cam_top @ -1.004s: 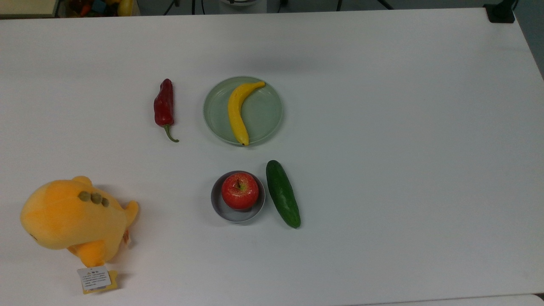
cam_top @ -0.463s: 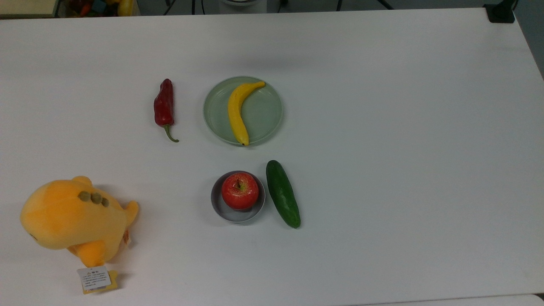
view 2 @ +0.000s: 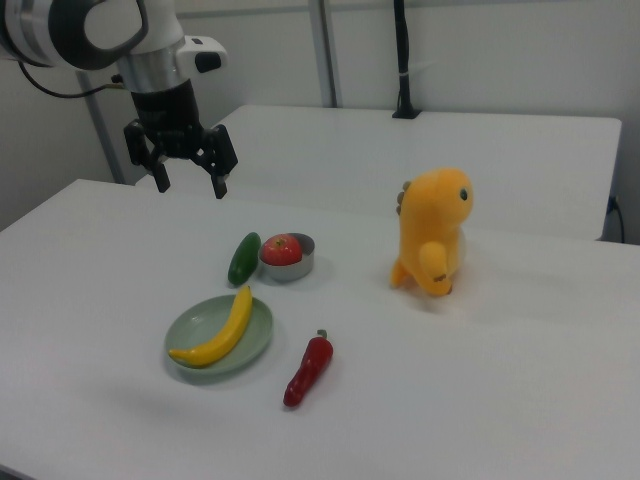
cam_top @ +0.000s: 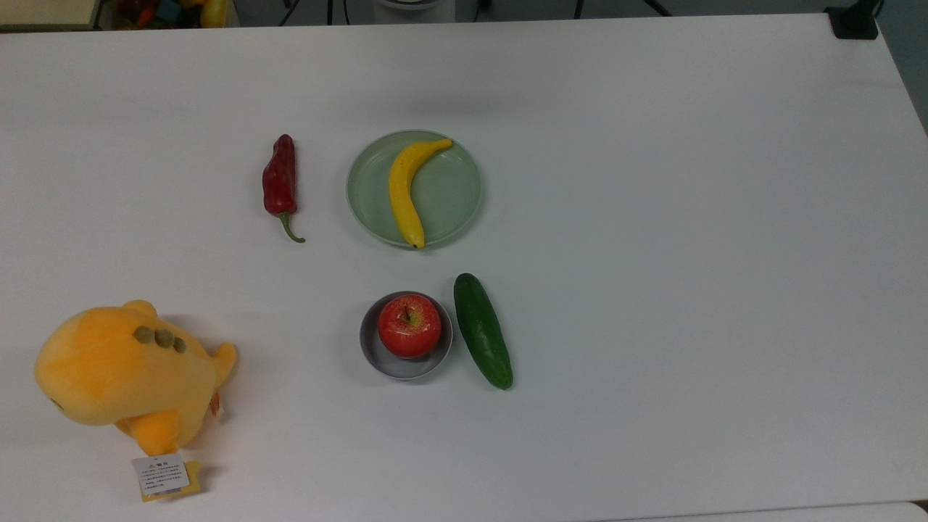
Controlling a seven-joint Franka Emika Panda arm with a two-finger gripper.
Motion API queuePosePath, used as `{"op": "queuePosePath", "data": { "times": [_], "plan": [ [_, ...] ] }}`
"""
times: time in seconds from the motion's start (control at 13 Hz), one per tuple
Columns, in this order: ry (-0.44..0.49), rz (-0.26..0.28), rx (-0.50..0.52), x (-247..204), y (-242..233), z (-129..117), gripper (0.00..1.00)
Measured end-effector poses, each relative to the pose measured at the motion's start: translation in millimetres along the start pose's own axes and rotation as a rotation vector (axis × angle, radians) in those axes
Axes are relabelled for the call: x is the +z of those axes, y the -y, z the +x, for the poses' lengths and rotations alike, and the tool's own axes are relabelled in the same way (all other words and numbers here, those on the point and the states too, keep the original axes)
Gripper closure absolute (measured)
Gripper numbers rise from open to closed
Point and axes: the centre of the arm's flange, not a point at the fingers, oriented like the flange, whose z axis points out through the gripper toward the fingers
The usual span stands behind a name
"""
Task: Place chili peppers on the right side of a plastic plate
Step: 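Move the open gripper over the red chili pepper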
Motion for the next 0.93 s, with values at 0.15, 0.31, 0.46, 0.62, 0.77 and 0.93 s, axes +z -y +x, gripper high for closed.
{"op": "queuePosePath", "data": {
  "times": [0.15,0.31,0.46,0.62,0.77,0.93],
  "plan": [
    [0.016,0.002,0.012,8,-7,-1,0.0],
    [0.032,0.003,0.01,23,-21,0,0.0],
    [0.019,-0.003,-0.001,42,-40,2,0.0],
    [0.021,-0.005,0.003,61,-55,1,0.0],
    [0.018,-0.009,0.012,73,-63,2,0.0],
    [0.011,-0.015,0.019,89,-70,6,0.0]
  ]
}}
